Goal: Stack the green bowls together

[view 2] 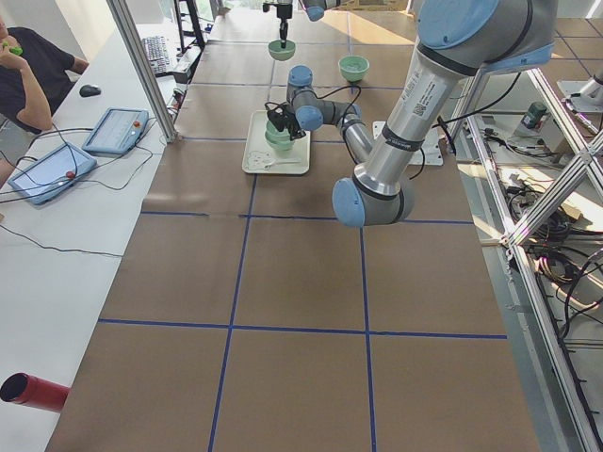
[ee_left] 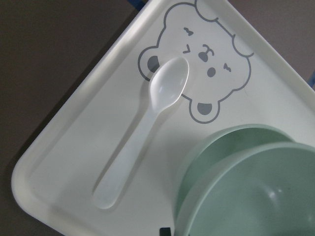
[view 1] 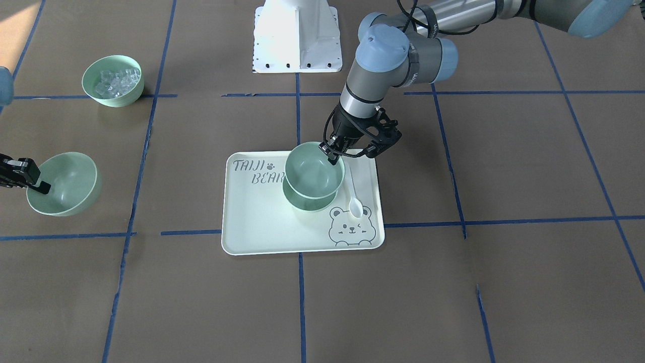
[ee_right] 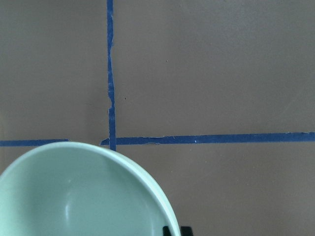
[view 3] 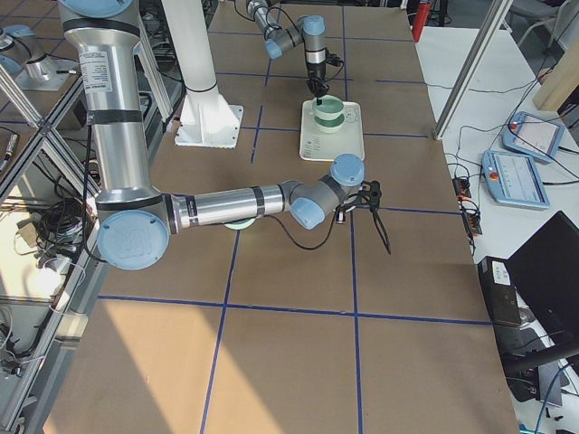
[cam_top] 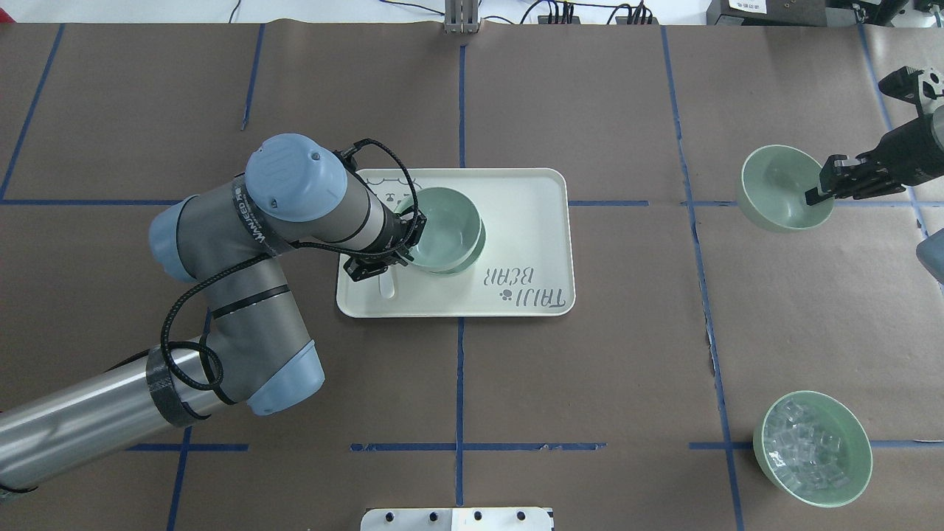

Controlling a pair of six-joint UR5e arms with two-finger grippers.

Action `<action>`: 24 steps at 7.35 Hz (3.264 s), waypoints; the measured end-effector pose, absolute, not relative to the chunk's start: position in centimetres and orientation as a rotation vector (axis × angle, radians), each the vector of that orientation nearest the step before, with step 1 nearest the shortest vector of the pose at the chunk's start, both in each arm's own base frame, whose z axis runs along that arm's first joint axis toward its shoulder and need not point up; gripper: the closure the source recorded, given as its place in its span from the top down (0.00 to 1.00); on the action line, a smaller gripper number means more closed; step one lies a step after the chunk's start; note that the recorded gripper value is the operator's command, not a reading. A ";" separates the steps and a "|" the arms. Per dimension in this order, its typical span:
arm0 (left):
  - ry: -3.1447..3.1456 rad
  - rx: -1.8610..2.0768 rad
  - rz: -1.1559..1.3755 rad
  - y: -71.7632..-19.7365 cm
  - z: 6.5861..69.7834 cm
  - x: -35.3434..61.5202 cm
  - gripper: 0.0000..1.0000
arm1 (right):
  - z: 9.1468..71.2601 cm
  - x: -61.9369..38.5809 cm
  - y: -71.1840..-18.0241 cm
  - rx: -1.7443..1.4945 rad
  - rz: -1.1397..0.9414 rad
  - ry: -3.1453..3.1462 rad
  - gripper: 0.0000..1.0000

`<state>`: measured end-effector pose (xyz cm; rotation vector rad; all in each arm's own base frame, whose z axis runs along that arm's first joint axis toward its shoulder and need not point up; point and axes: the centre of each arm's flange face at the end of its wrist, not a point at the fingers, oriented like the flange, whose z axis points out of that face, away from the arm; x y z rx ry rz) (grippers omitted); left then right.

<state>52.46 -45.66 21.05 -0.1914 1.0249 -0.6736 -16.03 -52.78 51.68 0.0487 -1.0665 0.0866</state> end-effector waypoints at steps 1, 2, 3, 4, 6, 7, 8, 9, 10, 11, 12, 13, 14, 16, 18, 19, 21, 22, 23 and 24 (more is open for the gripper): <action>1.026 -0.187 -0.676 -45.9 21.0 52.4 0.00 | 51.6 -16.0 -52.8 0.051 0.086 -1.068 0.00; 1.026 -0.186 -0.678 -46.0 21.0 52.4 0.00 | 51.5 -16.0 -52.8 0.052 0.085 -1.068 0.00; 1.031 -0.184 -0.677 -46.2 21.1 52.7 0.00 | 51.4 -16.0 -52.8 0.053 0.085 -1.069 0.00; 1.038 -0.183 -0.678 -46.5 21.4 53.1 0.53 | 51.4 -16.0 -52.7 0.053 0.084 -1.069 0.00; 1.048 -0.172 -0.682 -47.3 21.9 53.3 1.00 | 51.1 -15.9 -52.7 0.057 0.082 -1.072 0.00; 1.057 -0.159 -0.678 -47.8 21.7 52.7 1.00 | 50.5 -15.9 -52.6 0.065 0.080 -1.076 0.00; 1.069 -0.148 -0.680 -48.5 21.3 51.7 1.00 | 49.4 -16.0 -52.8 0.075 0.081 -1.084 0.00; 1.080 -0.140 -0.674 -49.3 20.9 50.0 1.00 | 47.0 -17.0 -53.6 0.077 0.095 -1.105 0.00; 1.078 -0.133 -0.638 -50.2 20.5 47.8 1.00 | 43.1 -19.7 -54.8 0.062 0.114 -1.139 0.00; 1.049 -0.117 -0.590 -50.9 20.1 45.3 1.00 | 38.7 -23.6 -55.3 0.034 0.121 -1.175 0.00; 1.002 -0.085 -0.536 -51.4 19.9 42.8 1.00 | 34.2 -28.2 -55.3 0.004 0.124 -1.191 0.00; 0.959 -0.052 -0.484 -51.6 20.5 40.5 1.00 | 30.1 -32.5 -55.1 -0.002 0.132 -1.177 0.00; 0.932 -0.017 -0.439 -51.6 21.7 38.3 1.00 | 26.4 -36.4 -54.7 0.007 0.137 -1.147 0.00; 0.888 0.065 -0.361 -53.0 24.5 33.5 1.00 | 21.9 -41.7 -53.1 0.029 0.125 -1.100 0.00; 0.845 0.130 -0.279 -54.3 28.0 28.0 1.00 | 20.7 -45.8 -50.9 0.059 0.105 -1.066 0.00; 0.825 0.153 -0.238 -54.9 29.7 25.6 1.00 | 20.4 -47.2 -50.3 0.070 0.099 -1.055 0.00; 0.793 0.183 -0.189 -55.5 32.1 22.5 1.00 | 19.9 -49.5 -50.3 0.077 0.097 -1.033 0.00; 0.781 0.192 -0.170 -55.7 33.0 21.4 1.00 | 19.8 -50.2 -50.2 0.078 0.097 -1.028 0.00; 0.771 0.197 -0.140 -55.9 34.2 19.9 1.00 | 19.6 -50.6 -50.2 0.078 0.098 -1.025 0.00; 0.766 0.201 -0.108 -56.1 35.5 18.2 1.00 | 19.5 -51.0 -50.1 0.076 0.098 -1.023 0.00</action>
